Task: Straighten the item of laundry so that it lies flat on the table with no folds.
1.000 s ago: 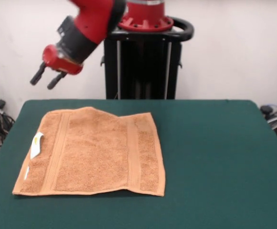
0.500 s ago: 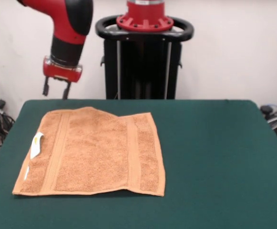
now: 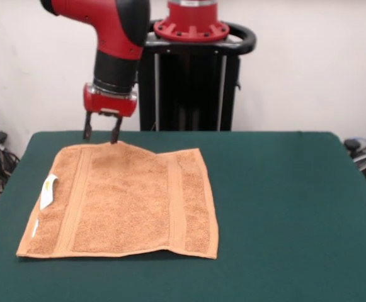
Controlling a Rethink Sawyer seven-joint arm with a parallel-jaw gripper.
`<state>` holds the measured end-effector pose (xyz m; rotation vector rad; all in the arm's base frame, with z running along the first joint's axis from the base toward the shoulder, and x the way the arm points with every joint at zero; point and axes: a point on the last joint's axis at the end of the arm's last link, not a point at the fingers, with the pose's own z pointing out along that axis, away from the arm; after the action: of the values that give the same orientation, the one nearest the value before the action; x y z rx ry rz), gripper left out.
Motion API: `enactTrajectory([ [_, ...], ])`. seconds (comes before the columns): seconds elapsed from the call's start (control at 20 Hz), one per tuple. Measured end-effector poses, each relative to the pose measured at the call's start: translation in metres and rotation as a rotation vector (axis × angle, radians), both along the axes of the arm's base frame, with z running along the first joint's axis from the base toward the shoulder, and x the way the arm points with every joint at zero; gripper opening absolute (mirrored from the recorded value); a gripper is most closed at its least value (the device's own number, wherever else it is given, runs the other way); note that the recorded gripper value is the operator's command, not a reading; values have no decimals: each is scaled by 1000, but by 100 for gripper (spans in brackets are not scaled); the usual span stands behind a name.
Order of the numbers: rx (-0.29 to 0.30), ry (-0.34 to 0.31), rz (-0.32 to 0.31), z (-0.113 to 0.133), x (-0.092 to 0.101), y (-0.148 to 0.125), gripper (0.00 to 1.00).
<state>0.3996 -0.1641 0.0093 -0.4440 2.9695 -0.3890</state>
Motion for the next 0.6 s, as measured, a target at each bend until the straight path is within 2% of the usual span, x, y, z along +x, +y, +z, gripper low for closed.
enactTrajectory([
  [0.15, 7, -30, 29, 1, 12, 12, 100],
  [0.6, 11, -61, 39, 1, 18, 15, 100],
])
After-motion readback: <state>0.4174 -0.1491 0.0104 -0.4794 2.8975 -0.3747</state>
